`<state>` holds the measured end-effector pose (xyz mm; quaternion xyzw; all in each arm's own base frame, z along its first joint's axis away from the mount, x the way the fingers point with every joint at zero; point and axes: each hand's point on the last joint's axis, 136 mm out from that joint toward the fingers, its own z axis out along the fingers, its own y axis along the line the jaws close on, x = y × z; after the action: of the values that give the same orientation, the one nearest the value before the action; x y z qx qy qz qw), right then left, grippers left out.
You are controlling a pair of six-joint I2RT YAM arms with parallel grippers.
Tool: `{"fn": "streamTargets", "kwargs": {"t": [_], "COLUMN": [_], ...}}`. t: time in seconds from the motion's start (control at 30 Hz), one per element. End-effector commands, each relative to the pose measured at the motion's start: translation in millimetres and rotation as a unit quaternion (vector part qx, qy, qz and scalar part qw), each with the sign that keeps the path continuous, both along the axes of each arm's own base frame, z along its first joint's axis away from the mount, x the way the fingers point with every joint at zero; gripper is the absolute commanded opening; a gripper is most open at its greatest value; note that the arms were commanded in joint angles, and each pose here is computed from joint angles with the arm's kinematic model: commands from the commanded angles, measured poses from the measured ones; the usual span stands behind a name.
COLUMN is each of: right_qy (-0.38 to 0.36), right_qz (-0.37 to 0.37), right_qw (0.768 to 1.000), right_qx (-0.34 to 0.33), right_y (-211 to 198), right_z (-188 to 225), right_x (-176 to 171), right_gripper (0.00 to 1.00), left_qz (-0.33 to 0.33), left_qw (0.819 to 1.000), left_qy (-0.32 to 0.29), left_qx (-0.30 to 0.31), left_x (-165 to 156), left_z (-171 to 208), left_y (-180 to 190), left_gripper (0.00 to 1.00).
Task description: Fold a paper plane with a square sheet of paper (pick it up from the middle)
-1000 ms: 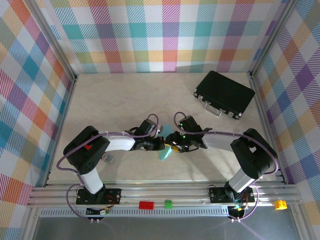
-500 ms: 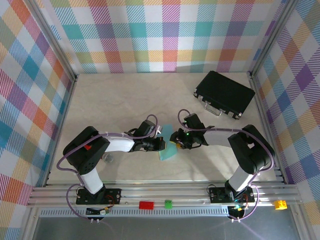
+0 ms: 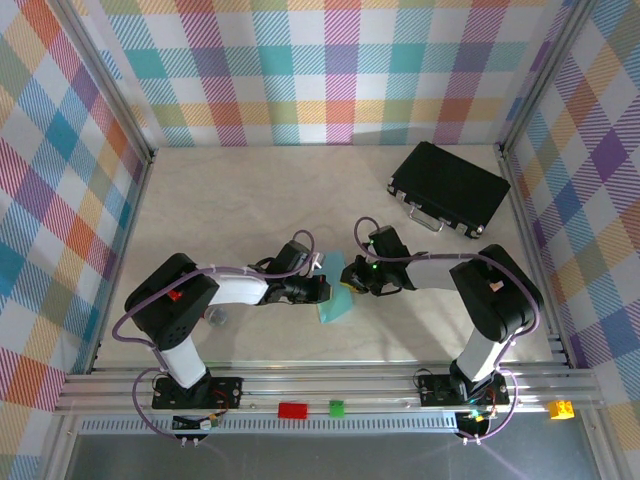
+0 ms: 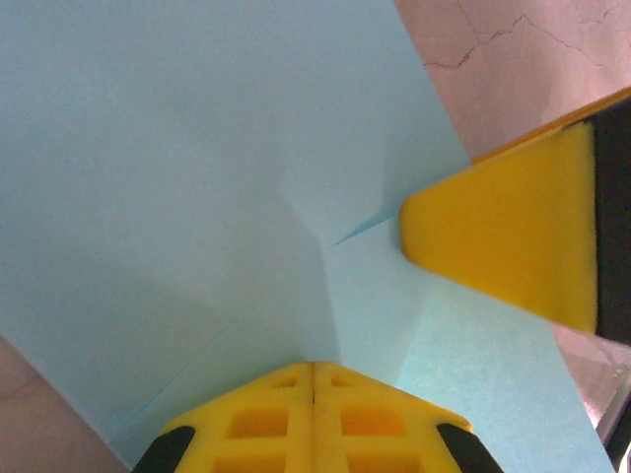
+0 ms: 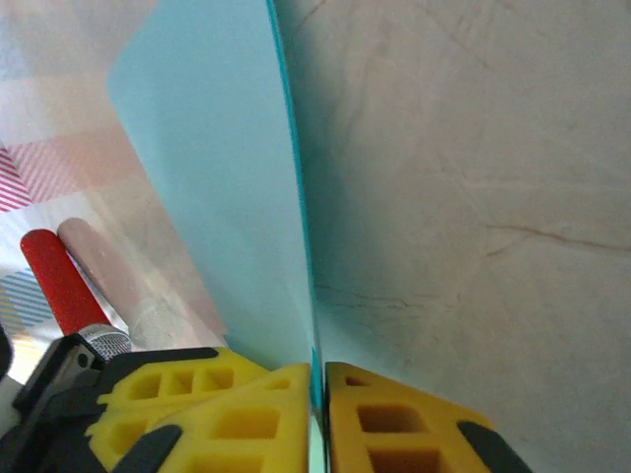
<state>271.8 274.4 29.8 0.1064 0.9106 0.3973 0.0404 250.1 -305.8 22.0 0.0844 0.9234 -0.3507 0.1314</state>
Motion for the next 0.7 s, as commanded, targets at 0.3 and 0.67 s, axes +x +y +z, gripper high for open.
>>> {"fn": "streamTargets", "kwargs": {"t": [0.3, 0.67], "right_qy": [-0.043, -0.209], "right_qz": [0.017, 0.098], "right_qw": [0.999, 0.924], "right_qx": [0.013, -0.304], "right_y": [-6, -77], "right_z": [15, 88], "right_x": [4, 8], "right_gripper": [0.05, 0.06], "left_qz": [0.011, 0.106], "left_qw": [0.999, 0.991], "left_qy": [-0.005, -0.087], "left_qx": [-0.031, -0.013], "left_x": [-1, 15], "left_z": [36, 80], "left_y": [3, 49], "left_gripper": [0.13, 0.28]}}
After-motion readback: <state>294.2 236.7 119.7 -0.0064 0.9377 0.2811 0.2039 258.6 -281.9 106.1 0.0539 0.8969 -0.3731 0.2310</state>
